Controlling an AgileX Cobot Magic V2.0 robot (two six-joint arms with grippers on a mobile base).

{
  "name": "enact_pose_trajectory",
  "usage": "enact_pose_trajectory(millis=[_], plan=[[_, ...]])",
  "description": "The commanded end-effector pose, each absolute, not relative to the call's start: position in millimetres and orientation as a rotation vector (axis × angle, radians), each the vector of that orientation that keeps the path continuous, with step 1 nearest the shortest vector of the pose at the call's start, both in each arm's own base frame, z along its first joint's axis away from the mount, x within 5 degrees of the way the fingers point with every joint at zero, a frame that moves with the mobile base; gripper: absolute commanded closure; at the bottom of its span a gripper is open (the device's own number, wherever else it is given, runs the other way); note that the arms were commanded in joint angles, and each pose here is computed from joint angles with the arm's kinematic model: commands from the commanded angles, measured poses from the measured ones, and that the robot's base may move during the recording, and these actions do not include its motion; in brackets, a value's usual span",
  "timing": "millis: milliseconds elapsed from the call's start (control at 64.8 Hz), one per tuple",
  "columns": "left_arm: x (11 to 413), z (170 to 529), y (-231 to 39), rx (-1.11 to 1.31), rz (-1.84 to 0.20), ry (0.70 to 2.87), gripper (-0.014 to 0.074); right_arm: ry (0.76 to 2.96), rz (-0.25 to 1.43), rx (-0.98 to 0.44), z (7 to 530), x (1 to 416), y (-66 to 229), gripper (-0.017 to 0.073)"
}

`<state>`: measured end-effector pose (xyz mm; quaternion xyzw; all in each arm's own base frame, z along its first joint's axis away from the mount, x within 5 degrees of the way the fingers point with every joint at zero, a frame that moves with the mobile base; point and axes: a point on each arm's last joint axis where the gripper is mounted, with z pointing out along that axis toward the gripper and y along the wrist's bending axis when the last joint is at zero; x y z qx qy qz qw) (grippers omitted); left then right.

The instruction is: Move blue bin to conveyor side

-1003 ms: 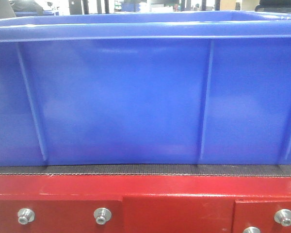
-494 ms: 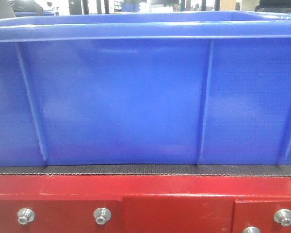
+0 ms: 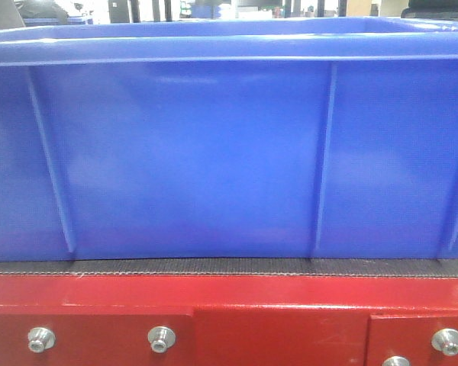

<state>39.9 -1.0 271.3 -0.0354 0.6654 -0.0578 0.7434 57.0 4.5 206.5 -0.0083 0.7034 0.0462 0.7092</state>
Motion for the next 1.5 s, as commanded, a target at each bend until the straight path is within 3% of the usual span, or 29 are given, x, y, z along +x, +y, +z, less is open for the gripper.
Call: enact_pose_trajectory(millis=[0,448,942,1482], plan=[[39.3,272.0,-0.8,-0.077,-0.123,1.445,0.0615,1.527,0.092,-0.018,209.3,56.3,4.0,0.0648],[39.6,270.5,0.4,-0.064,-0.076,1.455,0.0615,1.527,0.092,-0.018,209.3,56.3,4.0,0.0648],[56.5,207.6,0.7,-0.013,0.000,1.545,0.0615,1.527,0.092,-0.018,209.3,56.3,4.0,0.0648],[56.2,212.7,-0.3,0.005,-0.005,1.489,0.0615,1.527,0.092,-0.018,209.3,56.3,4.0,0.0648]])
